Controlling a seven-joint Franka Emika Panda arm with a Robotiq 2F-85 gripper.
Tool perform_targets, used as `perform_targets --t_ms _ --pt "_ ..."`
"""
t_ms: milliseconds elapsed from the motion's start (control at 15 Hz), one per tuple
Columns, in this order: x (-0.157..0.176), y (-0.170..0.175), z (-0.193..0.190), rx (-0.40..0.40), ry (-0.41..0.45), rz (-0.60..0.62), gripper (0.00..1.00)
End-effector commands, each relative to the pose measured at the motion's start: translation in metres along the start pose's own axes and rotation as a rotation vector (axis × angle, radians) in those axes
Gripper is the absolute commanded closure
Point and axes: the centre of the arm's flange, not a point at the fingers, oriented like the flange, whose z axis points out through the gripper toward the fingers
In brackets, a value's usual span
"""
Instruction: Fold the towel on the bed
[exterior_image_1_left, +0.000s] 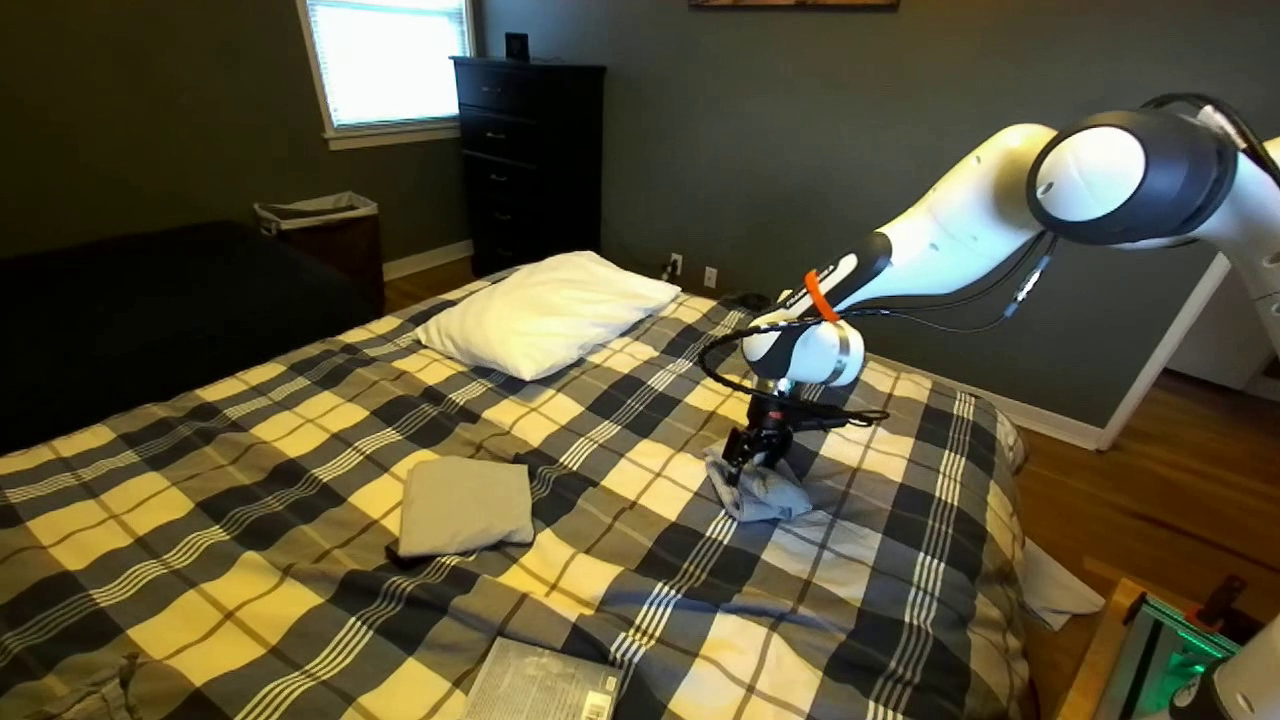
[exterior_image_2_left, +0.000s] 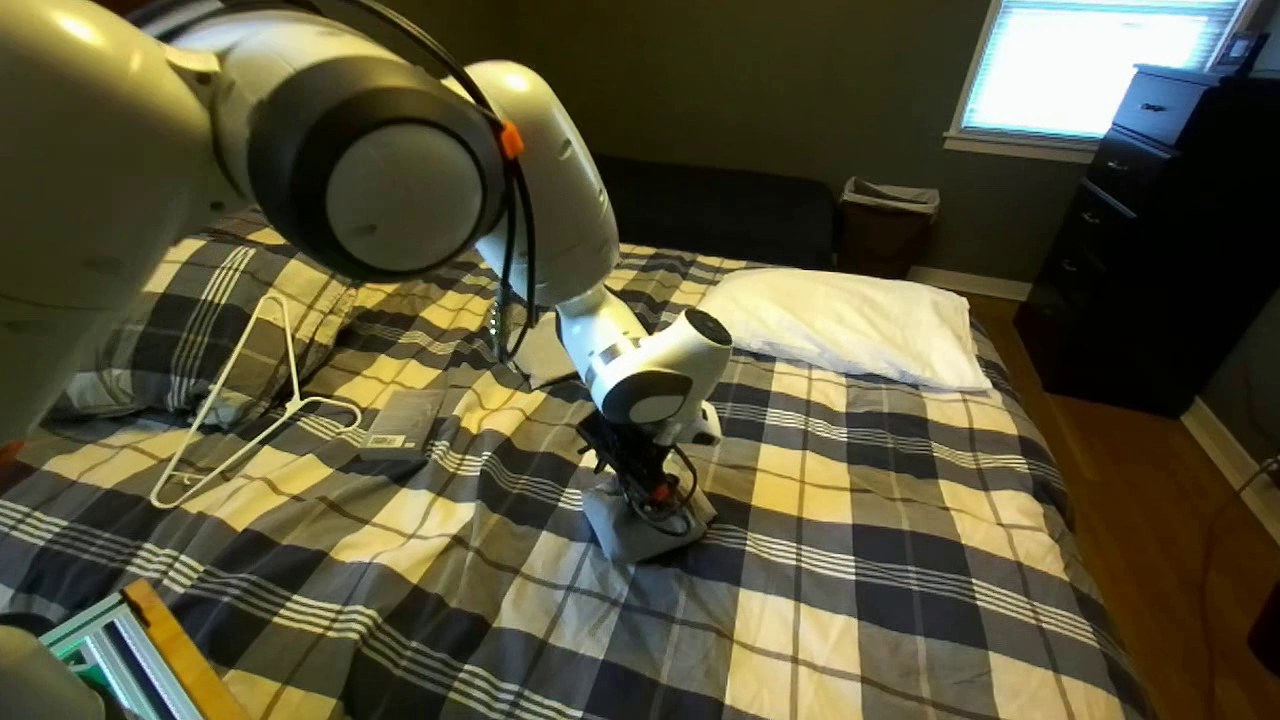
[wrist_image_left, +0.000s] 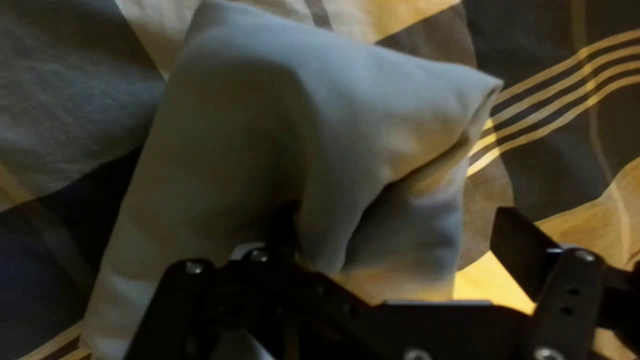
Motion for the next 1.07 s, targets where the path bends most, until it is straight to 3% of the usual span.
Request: perform_targets --t_ms 0,400,800,1000 --pt "-0.065 -0.003 -0.048 0.056 -0.024 -0.121 0.0" --pt "-0.084 0.025 -0.045 0.205 -0.166 -0.196 0.0" --pt "-0.075 0.043 -0.027 0.315 -0.092 -0.42 0.0" --pt "-0.08 0.036 -0.028 0.312 -0.058 -0.463 0.0"
